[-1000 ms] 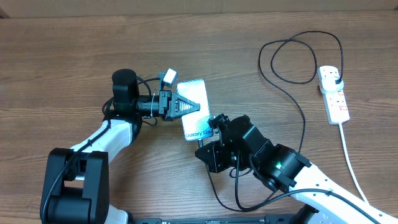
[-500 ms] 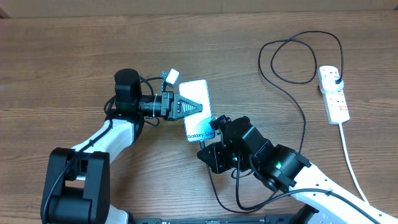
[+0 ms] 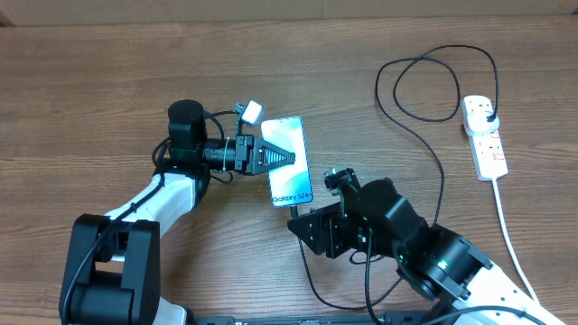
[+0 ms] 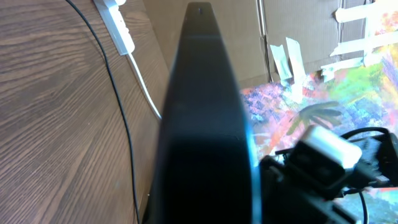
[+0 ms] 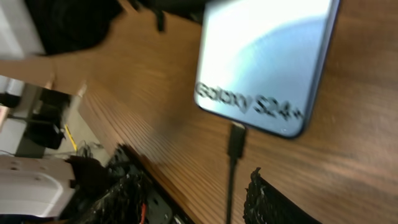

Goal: Plug charger to phone and switch on socket
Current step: 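Open the right gripper and pull it back from the plugged phone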

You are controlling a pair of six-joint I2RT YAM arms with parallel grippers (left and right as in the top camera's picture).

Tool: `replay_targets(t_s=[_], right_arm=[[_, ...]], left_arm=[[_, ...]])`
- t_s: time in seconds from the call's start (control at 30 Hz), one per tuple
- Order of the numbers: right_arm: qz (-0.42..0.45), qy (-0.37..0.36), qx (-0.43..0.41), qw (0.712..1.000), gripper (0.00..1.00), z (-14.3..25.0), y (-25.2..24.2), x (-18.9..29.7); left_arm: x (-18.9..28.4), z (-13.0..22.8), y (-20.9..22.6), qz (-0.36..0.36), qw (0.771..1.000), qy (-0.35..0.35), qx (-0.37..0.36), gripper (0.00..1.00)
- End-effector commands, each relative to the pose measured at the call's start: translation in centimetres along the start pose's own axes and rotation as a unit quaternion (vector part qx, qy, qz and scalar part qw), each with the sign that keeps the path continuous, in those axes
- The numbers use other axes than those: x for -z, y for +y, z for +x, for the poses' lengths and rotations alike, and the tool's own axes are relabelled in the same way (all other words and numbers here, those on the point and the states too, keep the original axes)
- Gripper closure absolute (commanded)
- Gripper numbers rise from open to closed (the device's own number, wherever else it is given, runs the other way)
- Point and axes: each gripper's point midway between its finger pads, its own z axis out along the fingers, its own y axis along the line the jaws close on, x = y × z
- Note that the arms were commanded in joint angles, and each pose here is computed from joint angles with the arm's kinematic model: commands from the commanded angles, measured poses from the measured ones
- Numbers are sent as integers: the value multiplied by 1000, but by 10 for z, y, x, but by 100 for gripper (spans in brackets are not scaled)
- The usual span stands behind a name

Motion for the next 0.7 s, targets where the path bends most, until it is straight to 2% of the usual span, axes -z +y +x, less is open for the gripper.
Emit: replay_targets(t_s=[0.0, 0.23, 0.47, 0.67], right_arm=[[18, -34, 6, 999, 46, -15, 0, 2], [90, -28, -8, 995, 46, 1, -15, -16], [132, -39, 7, 990, 55, 10, -17, -23], [173, -22, 8, 985, 57, 21, -33, -40]], left_arm=[[-2, 1, -1, 0, 1000, 1, -20, 96], [-2, 1, 0, -2, 1000, 0, -18, 96], [-2, -2, 3, -10, 1000, -10, -18, 96], [-2, -1, 3, -9, 1000, -8, -15, 96]])
